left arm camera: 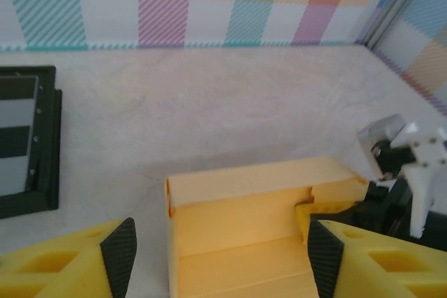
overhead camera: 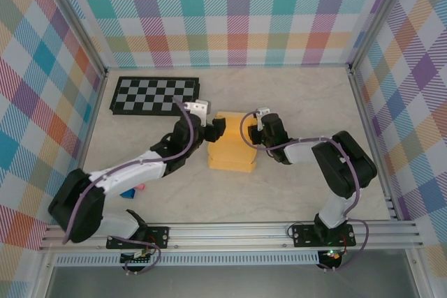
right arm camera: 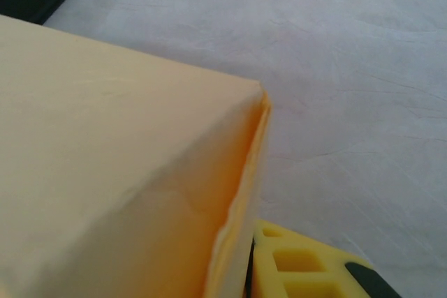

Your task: Fold the paper box

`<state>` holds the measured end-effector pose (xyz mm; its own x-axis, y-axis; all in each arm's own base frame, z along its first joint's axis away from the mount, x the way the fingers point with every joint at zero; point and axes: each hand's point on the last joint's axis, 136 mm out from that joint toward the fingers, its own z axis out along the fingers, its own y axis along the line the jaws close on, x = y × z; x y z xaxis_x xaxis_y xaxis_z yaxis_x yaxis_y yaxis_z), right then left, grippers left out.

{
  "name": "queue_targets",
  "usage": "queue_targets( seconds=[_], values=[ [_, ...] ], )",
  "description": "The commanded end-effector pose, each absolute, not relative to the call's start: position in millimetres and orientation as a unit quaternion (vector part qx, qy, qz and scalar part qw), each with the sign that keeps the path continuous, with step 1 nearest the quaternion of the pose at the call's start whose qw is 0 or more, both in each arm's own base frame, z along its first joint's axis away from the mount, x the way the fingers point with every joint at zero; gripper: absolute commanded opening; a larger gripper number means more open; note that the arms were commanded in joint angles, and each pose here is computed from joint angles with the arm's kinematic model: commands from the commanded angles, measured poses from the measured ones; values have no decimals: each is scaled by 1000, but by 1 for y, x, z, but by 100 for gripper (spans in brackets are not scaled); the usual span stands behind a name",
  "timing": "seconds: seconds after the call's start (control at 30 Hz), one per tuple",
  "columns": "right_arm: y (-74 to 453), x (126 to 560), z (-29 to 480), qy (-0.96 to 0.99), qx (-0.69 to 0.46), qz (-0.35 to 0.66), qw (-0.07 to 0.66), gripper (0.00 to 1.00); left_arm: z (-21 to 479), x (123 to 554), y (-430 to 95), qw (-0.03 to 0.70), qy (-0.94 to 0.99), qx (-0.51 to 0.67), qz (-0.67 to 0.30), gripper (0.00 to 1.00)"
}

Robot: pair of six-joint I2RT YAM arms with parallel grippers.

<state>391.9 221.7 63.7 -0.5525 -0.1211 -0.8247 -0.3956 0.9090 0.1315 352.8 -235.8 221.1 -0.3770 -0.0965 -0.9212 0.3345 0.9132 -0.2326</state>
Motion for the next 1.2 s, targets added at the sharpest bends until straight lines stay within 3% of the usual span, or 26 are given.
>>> queue_targets(
  seconds=[0.0,0.13,0.3,0.47,0.67,0.87,0.97,1.17],
  values=[
    [249,384,101,821,-254,207,467,20,241,360,-190,537,817,2,-210,69],
    [280,357,118,766,-407,257,425,21,255,375,-162,488,833,-12,-260,70],
    [299,332,143,703,-514,298,390,20,248,381,-183,421,853,55,-303,69],
    [306,333,146,681,-551,292,384,23,228,385,-222,372,842,55,-386,69],
    [324,335,121,649,-594,289,378,23,195,380,-241,331,855,73,-392,69],
    [327,338,85,657,-633,284,295,25,152,367,-249,293,864,49,-407,68],
    [329,347,73,660,-633,276,296,27,134,365,-244,287,871,31,-398,68],
    [331,362,63,671,-625,256,306,50,104,362,-241,267,889,29,-372,67]
  ],
)
